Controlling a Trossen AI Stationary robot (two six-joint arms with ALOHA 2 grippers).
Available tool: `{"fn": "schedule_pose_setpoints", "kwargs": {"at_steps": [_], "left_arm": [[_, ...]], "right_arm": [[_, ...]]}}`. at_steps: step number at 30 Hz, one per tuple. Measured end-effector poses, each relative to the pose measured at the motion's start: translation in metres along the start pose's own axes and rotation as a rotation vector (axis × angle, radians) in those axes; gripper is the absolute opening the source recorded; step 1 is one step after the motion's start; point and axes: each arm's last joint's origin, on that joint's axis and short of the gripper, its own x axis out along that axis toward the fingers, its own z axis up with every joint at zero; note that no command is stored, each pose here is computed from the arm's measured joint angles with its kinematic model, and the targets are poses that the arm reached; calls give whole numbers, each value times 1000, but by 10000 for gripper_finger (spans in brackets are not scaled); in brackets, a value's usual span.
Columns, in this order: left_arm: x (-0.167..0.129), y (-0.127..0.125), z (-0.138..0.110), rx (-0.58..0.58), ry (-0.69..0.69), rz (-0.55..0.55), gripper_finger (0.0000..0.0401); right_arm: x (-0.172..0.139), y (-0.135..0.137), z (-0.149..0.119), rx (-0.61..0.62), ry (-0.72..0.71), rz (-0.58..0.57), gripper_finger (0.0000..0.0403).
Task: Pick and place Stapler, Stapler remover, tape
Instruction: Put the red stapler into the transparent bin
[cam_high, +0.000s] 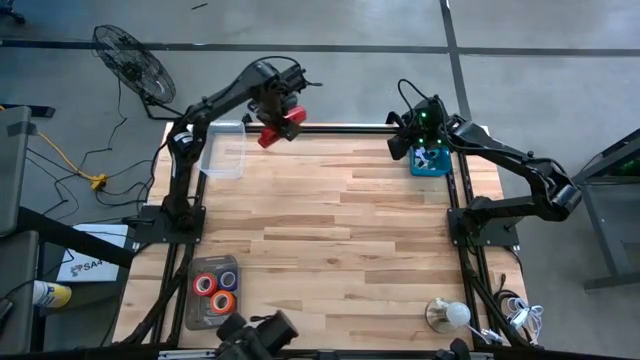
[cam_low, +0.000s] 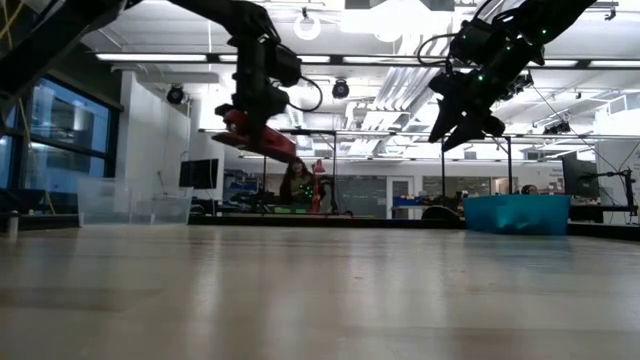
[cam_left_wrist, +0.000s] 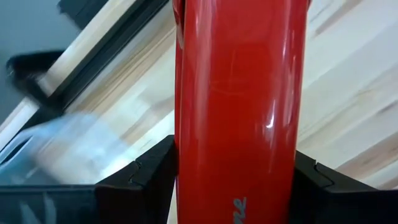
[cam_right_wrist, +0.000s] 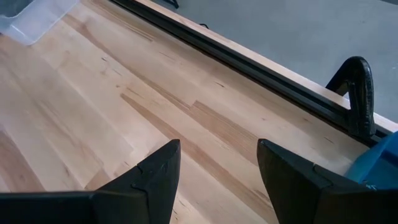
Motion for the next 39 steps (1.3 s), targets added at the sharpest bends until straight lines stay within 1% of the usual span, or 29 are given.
{"fn": "schedule_pose_setpoints", "kwargs": {"at_steps": [5, 9, 15, 21, 23, 27, 31, 34, 39], "left_arm": [[-9, 15, -9, -43, 46, 68, 198], [-16, 23, -15, -71, 21, 71, 198], [-23, 35, -34, -145, 32, 79, 198], [-11, 46, -64, -249, 92, 112, 198], [-5, 54, -74, -301, 81, 113, 198], [-1, 67, -93, -436, 27, 69, 198], [4, 79, -112, -543, 26, 79, 198], [9, 90, -120, -591, 30, 79, 198], [24, 105, -130, -652, 92, 56, 198]], "right_arm": [[0, 0, 1, -10, -13, 3, 204], [0, 0, 1, -10, -13, 6, 204], [0, 1, 2, -13, -15, 18, 204], [0, 1, 3, -19, -29, 21, 204], [0, 1, 4, -20, -36, 23, 204], [0, 1, 5, -23, -52, 27, 204], [0, 2, 6, -24, -57, 29, 204], [0, 2, 6, -25, -57, 29, 204], [0, 2, 6, -43, -59, 29, 204]]}}
